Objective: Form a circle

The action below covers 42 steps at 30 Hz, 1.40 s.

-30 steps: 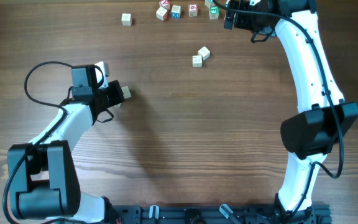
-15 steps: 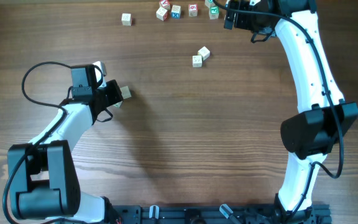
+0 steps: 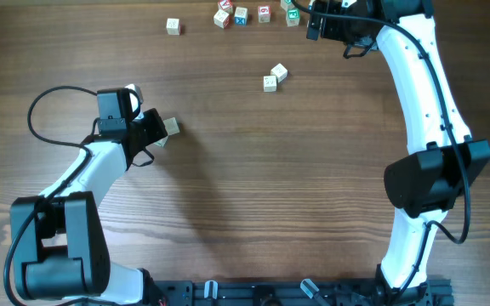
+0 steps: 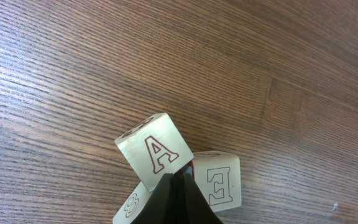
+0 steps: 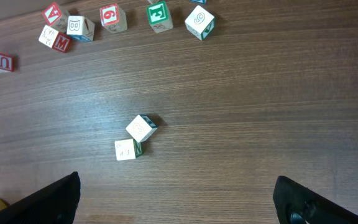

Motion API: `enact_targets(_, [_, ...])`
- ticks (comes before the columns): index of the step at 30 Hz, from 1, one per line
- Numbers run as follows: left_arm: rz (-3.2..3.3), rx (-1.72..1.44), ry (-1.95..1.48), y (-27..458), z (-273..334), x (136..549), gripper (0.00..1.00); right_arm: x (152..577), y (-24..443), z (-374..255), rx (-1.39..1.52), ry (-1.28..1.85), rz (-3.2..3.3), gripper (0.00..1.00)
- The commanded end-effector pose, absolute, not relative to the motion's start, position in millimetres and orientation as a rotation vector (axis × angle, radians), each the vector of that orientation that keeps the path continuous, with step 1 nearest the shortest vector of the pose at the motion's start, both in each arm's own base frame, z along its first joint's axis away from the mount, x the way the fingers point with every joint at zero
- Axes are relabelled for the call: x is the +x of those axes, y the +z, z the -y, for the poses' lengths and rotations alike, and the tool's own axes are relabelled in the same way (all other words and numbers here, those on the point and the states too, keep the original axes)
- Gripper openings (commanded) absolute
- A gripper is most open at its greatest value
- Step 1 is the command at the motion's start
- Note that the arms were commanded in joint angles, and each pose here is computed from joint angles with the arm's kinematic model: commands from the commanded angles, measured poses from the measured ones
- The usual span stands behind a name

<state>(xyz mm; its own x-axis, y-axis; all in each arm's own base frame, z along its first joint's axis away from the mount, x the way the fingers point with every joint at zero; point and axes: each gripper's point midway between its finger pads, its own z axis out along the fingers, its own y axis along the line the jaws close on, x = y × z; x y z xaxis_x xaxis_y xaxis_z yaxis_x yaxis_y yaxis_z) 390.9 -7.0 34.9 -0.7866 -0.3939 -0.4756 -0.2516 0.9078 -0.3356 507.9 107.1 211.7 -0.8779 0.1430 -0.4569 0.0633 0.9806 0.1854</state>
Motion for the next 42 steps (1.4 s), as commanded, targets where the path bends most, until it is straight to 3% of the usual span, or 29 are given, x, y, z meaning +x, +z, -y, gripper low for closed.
enact_targets(1, [-2.522,-0.486,-0.328,29.6,5.3,389.4,0.04,506.7,232.6,-104.6,0.149,0.219,-2.591,1.0])
enact_targets(37, [-2.509,-0.507,-0.329,30.2,7.4,391.7,0.04,506.7,232.7,-104.6,0.148,0.219,-2.591,1.0])
enact_targets(42, [-2.52,-0.399,-0.381,32.3,17.6,391.9,0.04,506.7,232.6,-104.6,0.149,0.219,-2.591,1.0])
